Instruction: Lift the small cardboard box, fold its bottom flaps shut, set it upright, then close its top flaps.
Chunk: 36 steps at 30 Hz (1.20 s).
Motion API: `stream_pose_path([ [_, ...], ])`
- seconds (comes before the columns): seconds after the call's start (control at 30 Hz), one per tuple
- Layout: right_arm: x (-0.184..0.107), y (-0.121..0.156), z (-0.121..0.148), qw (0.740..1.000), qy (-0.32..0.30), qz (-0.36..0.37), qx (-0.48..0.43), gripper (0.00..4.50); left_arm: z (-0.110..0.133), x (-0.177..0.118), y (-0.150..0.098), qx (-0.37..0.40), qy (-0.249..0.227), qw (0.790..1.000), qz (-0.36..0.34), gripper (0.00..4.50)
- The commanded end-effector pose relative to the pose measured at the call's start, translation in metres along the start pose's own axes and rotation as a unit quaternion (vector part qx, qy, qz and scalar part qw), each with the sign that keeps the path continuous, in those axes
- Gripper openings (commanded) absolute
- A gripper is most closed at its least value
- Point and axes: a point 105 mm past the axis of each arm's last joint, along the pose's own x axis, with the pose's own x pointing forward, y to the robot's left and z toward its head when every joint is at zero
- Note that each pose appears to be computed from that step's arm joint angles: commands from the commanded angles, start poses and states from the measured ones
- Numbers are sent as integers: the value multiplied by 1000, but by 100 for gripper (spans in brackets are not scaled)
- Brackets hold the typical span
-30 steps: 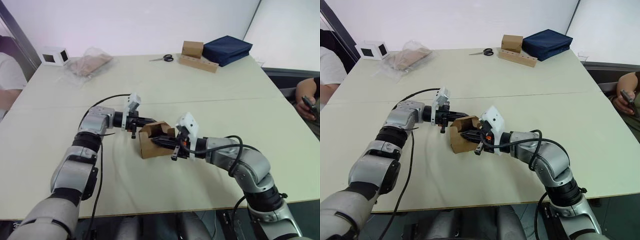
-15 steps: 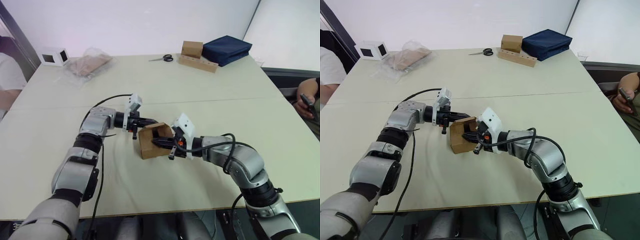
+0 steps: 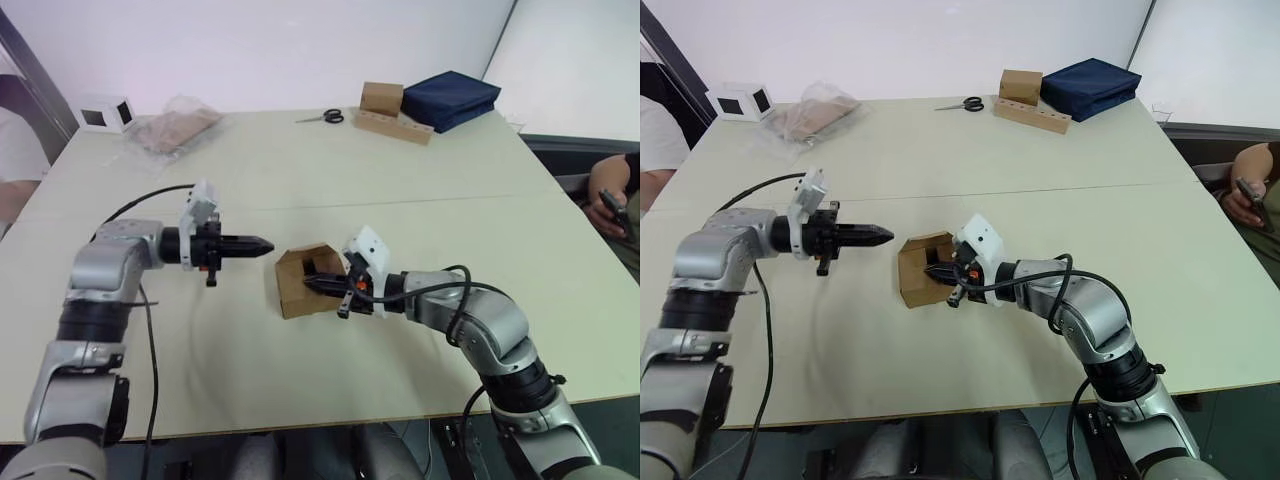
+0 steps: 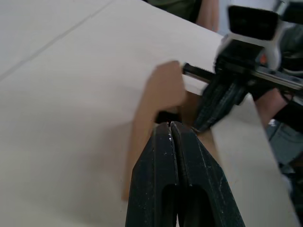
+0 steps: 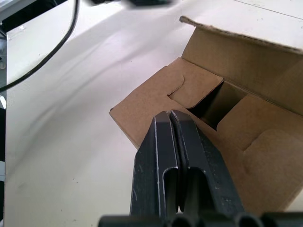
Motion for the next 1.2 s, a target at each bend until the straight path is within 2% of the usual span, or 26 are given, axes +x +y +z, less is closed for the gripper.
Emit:
stream_pose_path([
  [0.03, -3, -4, 5, 1000, -8, -7, -6, 0, 8, 5, -25, 0, -15, 999, -29, 2],
  [0.2, -4, -5, 5, 1000, -7, -9, -8, 0, -12, 21, -26, -5, -8, 1000, -15, 2],
  [0.43, -11, -4, 11, 1000, -14, -7, -14, 0, -31, 42, -9, -1, 0, 1000, 28, 2],
  [0.57, -16, -1, 19, 1000, -22, -2, -21, 0, -36, 47, -11, 2, 7, 1000, 19, 2],
  [0.73, -35, 2, 54, 996, -72, 20, -38, 0, -37, 46, -11, 2, 8, 1000, 20, 2],
  [0.8, -37, -5, 68, 995, -92, 15, -36, 0, -37, 46, -10, 2, 8, 1000, 21, 2],
  [0.93, -32, -18, 78, 995, -98, 9, -27, 0, -36, 45, -11, 5, 8, 1000, 21, 2],
  [1.2, -4, -43, 63, 998, -60, 26, 7, 0, -34, 46, -12, 9, 4, 1000, 24, 2],
])
